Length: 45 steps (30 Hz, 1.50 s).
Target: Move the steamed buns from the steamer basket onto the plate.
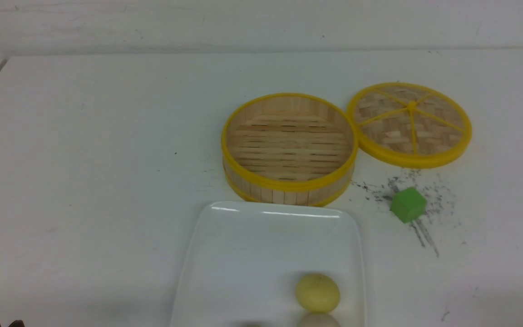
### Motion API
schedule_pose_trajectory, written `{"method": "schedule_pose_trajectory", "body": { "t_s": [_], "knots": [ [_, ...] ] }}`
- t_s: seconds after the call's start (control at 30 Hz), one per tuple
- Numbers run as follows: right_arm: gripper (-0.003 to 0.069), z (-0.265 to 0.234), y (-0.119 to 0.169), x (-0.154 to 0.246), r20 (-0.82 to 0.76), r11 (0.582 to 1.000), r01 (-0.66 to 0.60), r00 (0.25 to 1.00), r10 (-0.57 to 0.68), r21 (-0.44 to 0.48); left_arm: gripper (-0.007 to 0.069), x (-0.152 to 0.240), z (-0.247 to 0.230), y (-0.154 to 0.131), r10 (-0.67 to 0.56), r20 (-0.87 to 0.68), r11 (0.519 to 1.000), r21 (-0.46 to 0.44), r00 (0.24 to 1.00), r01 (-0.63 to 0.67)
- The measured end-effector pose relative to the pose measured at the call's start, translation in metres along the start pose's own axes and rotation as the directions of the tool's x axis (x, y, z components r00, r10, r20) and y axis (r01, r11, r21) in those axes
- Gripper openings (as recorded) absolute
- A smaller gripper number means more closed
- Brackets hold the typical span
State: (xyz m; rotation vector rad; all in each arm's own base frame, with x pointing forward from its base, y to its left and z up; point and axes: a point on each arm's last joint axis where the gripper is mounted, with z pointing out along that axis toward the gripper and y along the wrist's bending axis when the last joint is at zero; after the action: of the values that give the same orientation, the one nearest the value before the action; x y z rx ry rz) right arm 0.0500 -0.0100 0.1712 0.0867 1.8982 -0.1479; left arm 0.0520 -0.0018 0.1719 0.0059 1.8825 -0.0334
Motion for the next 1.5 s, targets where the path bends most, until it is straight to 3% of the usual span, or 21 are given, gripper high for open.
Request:
{"method": "schedule_pose_trajectory", "body": {
  "t_s": [1.5],
  "knots": [
    [0.024,0.0,0.0,0.0,0.0,1.0,0.0,1.0,0.0,0.0,0.0236,0.0,0.0,0.0,0.0,0.0,1.0,0.0,1.0,0.0]
  ]
}}
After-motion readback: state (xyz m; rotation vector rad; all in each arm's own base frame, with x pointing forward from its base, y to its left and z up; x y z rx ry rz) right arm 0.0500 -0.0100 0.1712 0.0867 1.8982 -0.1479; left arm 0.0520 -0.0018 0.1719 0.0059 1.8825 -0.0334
